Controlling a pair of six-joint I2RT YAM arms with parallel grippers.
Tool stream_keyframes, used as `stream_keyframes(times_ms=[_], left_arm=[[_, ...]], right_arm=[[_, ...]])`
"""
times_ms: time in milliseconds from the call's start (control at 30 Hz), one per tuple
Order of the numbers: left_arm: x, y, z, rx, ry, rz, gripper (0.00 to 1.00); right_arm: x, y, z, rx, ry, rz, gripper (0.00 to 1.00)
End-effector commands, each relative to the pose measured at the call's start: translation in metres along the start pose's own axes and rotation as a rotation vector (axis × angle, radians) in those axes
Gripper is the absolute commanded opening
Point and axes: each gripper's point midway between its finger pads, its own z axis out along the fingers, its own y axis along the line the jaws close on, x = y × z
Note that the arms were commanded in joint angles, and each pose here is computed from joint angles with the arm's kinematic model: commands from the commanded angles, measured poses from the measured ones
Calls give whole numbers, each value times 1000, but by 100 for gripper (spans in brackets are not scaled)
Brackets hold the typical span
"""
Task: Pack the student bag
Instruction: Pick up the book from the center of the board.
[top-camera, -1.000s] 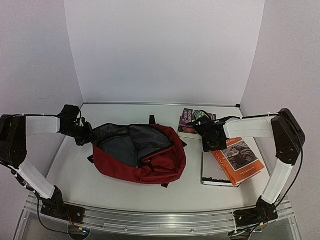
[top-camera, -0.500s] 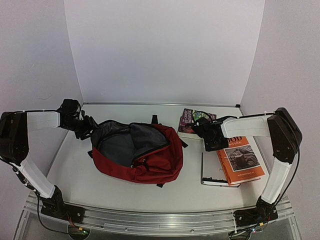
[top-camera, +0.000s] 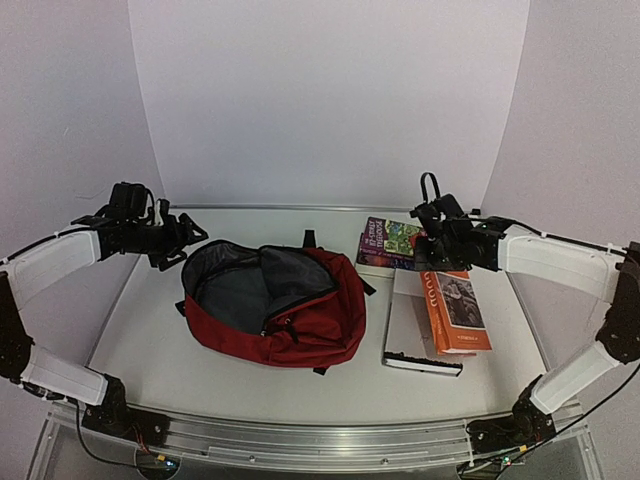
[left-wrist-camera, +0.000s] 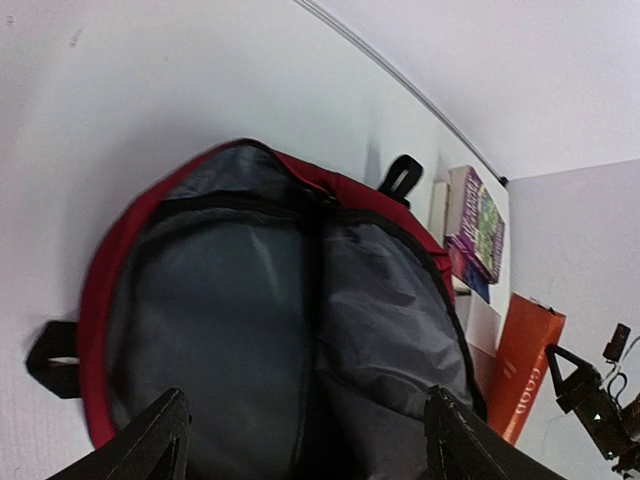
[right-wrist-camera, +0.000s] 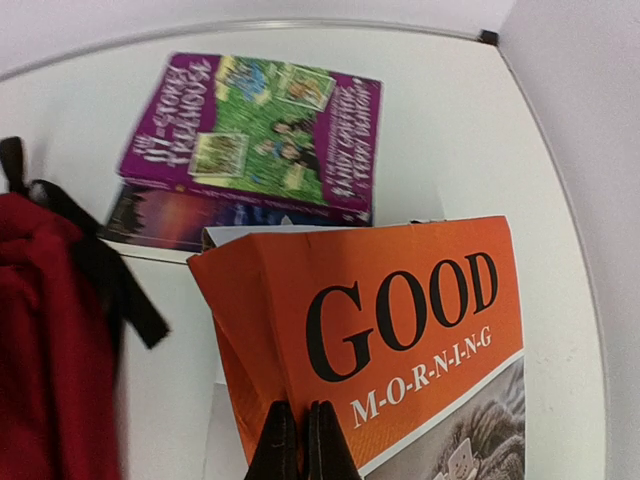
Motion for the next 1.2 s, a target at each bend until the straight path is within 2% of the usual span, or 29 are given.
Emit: stream_keyframes(times_ms=[0,267,433,600,800,1167], left_arm=[[24,-62,12,209,80,-15,79],[56,-140,32,406,185,14,81],[61,-169,30,538,233,-7,82],[63,-171,31,558,253,-34,86],[79,-171,45,601,344,-75,87],[92,-176,62,630,426,-99,94]], right_arm=[[-15,42,-16,-208,-79,19,0],[-44,96,-83,-272,-325,-68,0],[-41,144,-114,-400,-405,-142,0],[-30,187,-129,-497,-435,-212,0],[-10,230,-142,-589,-446,-294,0],[20,271,-148,-645,-440,-420,0]])
